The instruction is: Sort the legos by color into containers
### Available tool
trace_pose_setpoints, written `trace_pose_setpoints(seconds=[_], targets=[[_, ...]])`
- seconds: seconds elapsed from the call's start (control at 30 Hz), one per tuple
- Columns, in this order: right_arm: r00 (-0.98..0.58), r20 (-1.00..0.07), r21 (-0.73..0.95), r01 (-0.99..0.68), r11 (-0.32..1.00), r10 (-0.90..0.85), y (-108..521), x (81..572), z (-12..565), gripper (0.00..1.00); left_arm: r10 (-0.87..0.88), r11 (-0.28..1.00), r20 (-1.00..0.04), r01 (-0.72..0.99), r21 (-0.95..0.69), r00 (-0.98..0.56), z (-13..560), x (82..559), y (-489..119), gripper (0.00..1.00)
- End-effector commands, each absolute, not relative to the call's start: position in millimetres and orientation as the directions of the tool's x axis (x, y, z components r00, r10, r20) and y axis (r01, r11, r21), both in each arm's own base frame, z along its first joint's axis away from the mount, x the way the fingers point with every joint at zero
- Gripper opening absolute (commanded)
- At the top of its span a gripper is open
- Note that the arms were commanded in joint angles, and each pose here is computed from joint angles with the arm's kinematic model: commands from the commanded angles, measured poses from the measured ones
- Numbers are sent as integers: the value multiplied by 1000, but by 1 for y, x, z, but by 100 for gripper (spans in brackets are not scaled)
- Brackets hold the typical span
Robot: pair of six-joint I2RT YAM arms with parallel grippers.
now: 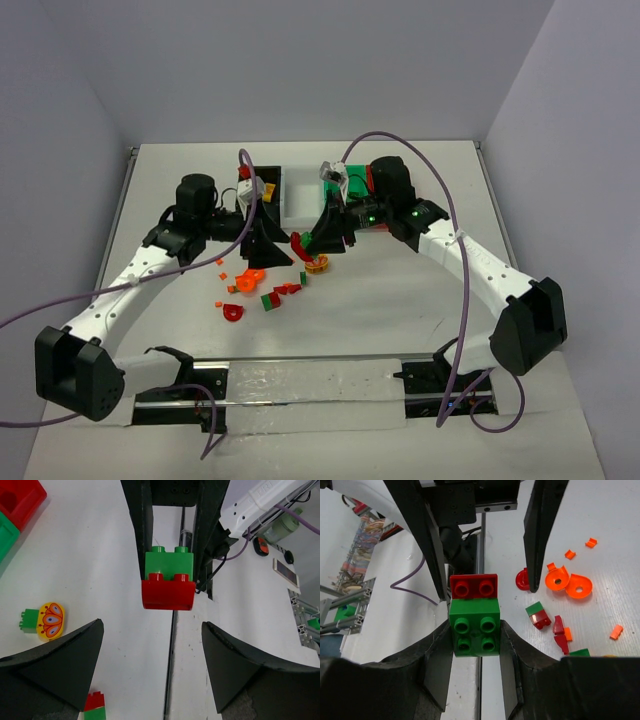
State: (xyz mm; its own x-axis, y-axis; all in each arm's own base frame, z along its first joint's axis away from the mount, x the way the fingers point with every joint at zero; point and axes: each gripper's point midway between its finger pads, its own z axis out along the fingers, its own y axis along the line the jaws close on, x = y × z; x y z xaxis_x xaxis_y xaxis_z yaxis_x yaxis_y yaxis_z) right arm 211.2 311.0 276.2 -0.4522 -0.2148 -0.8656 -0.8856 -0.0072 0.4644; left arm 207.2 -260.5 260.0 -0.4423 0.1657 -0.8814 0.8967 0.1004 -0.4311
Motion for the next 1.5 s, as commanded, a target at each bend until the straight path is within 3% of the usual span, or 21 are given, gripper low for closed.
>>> trace_pose_setpoints(seconds=[0.0,0.3,0.53,0.6,0.83,0.97,1.27,1.47], targets=[[-406,-895,421,-906,-51,-186,310,206,294,0,134,16,-902,911,-413,-411,287,207,-273,89],[-404,-892,423,-904,-60,-201,312,204,289,0,130,-39,-896,900,-434,-426,296,201,-282,85],[-412,-888,432,-899,-66,-206,313,203,287,0,117,-41,-903,907,-420,-413,303,204,-284,72],[-415,-886,436,-897,-69,-205,314,203,288,0,121,-45,-903,906,-420,-413,302,202,-285,61],[-457,-869,476,-876,-72,-190,313,204,289,0,131,-51,-902,906,-420,-411,298,200,-283,36],[-479,-866,488,-872,-37,-142,296,220,299,0,162,-5,-899,910,-414,-407,283,201,-279,0],[-466,-884,463,-873,151,18,220,271,327,0,255,97,-885,921,-378,-390,244,214,-272,0],[-444,-891,441,-798,412,93,161,300,315,0,180,349,-927,902,-254,-330,262,295,-309,0]])
